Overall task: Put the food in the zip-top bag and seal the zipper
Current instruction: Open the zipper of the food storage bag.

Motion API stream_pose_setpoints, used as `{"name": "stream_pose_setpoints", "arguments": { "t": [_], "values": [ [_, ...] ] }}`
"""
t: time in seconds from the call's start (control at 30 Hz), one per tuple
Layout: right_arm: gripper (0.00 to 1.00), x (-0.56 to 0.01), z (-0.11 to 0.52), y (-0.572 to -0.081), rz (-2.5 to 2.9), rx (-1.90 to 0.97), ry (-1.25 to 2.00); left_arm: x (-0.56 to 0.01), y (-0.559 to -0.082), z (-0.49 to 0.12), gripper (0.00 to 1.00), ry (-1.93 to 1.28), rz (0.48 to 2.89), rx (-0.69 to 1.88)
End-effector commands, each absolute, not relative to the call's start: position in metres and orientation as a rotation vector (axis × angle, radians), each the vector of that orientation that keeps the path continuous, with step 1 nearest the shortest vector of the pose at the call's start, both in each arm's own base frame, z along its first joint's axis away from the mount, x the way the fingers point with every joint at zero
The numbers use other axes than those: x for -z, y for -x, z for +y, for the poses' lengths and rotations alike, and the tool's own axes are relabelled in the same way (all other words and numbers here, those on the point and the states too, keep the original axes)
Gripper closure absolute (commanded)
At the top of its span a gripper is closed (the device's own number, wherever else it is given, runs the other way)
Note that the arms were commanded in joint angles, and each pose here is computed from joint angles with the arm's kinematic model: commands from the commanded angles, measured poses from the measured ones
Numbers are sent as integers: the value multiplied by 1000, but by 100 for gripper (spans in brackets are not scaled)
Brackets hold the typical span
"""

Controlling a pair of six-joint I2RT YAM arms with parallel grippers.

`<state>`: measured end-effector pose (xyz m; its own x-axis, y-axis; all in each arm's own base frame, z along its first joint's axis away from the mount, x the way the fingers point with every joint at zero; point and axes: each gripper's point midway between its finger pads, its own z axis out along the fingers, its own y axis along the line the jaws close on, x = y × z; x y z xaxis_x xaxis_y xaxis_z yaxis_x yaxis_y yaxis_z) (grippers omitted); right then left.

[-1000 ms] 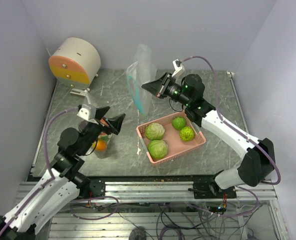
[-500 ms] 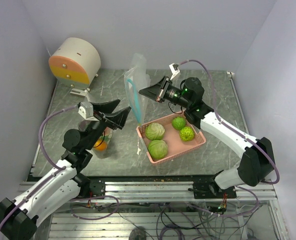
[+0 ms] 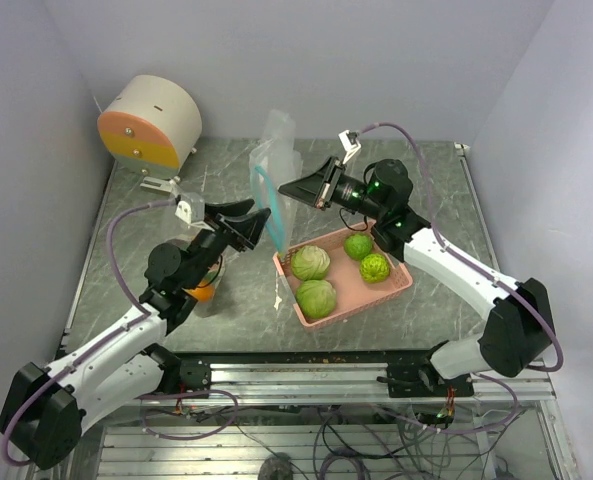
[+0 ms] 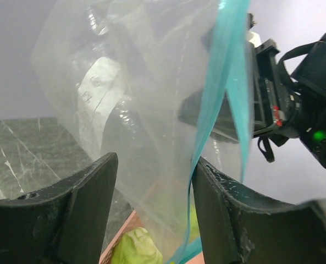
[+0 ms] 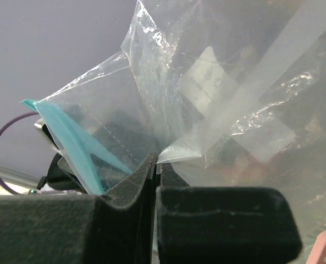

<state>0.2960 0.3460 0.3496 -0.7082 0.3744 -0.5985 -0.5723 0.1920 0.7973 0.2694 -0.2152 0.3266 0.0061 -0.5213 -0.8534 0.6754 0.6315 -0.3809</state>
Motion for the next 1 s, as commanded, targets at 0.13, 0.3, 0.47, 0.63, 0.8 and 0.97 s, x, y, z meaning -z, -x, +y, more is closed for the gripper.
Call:
{"name": "stream_pose_setpoints", "arguments": {
  "t": [0.13,0.3,0.47,0.63,0.8,0.97],
  "values": [
    [100,-365,342,-272,1662,-1700,237,-342,-282,-217,37,-100,1211,944],
    [100,-365,347,-263,1657,-1740,252,-337,-288,-219,46,-86,1224,932],
    [100,-364,349,-259,1663,-1746,276,-337,-288,-226,90,-151,1233,918],
    [100,-358,327,-273,1698,-1583,220,-340,-277,-194,93,-201,1406,698],
    [100,-334,307,-292,1769,-1406,142,-347,-252,-137,93,-194,1559,431],
    [100,-300,298,-314,1854,-1258,63,-330,-241,-129,93,-204,1693,404]
  ]
}}
